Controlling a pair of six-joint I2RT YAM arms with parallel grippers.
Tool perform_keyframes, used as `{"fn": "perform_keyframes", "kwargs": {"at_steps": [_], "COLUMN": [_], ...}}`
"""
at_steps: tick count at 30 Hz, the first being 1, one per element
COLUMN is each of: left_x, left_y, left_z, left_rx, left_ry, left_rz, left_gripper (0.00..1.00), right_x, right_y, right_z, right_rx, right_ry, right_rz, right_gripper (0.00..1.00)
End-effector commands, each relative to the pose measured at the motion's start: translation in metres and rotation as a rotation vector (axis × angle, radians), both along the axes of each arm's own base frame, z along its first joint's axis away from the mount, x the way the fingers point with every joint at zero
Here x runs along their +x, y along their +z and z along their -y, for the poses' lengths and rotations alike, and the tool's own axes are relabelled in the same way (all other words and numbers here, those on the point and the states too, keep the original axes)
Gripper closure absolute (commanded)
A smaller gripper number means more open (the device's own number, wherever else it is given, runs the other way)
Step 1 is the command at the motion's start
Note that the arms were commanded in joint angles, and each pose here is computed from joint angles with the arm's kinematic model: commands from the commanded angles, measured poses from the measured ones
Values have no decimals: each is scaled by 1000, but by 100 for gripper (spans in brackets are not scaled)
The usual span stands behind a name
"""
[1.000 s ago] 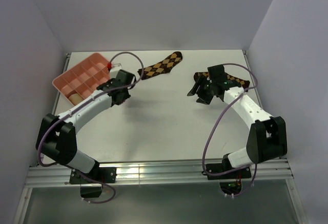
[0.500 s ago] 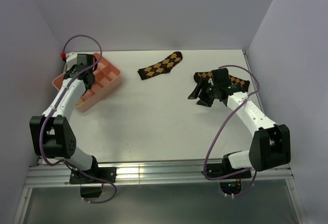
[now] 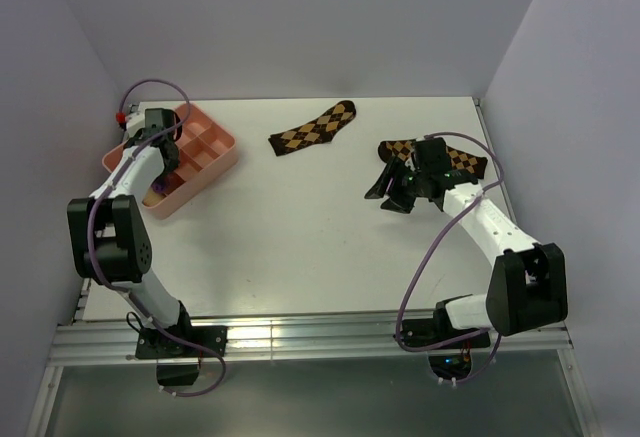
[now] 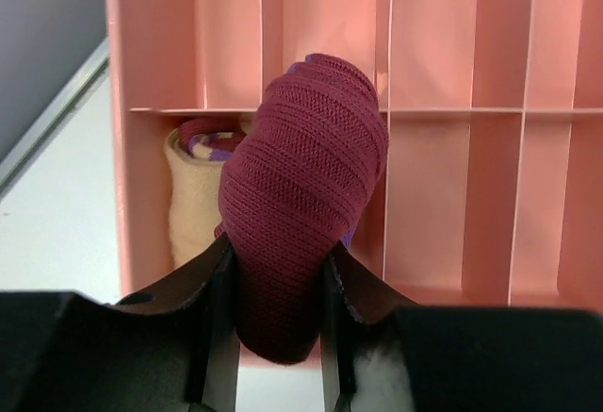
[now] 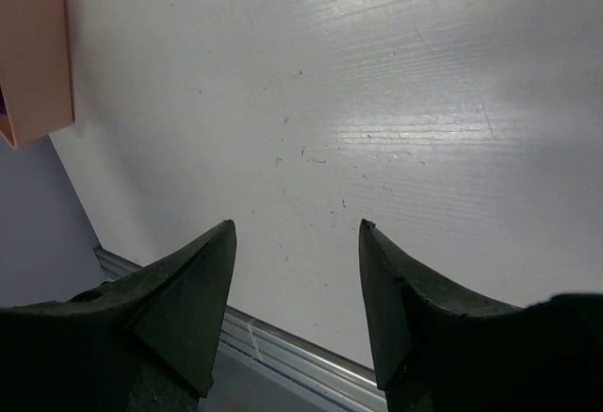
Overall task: Roll the socks
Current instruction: Place the sock in the storage box.
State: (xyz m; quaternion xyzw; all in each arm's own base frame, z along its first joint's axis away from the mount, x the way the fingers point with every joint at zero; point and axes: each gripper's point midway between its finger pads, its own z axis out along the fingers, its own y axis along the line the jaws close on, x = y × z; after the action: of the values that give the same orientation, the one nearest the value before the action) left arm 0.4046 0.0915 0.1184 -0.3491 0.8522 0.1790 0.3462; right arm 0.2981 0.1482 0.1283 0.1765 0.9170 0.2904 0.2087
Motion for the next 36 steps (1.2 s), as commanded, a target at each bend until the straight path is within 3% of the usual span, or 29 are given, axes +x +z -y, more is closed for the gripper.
{"fn": "perform_keyframes", "kwargs": {"at_steps": [1,15,30,34,36], "left_x": [23,34,18,6,6], "left_y": [11,0,-46,-51,-39], "left_z": [-2,10,13,11,14], "left_rx": [-38,-122,-227,-254,-264], "left_ry": [16,-2,32,51,39], "left_rz": [89,110,6,-33,10], "left_gripper": [99,99,99,99,99], "right_x": [1,0,1,1,2], "right_y": [13,5,2,1,2], "right_z": [1,-1,0,0,2], "right_rx": [16,46,74,76,76], "right_ry": [12,23,25,23,17], "right_rz": [69,33,19,13,17], "right_gripper": [38,40,41,41,42]}}
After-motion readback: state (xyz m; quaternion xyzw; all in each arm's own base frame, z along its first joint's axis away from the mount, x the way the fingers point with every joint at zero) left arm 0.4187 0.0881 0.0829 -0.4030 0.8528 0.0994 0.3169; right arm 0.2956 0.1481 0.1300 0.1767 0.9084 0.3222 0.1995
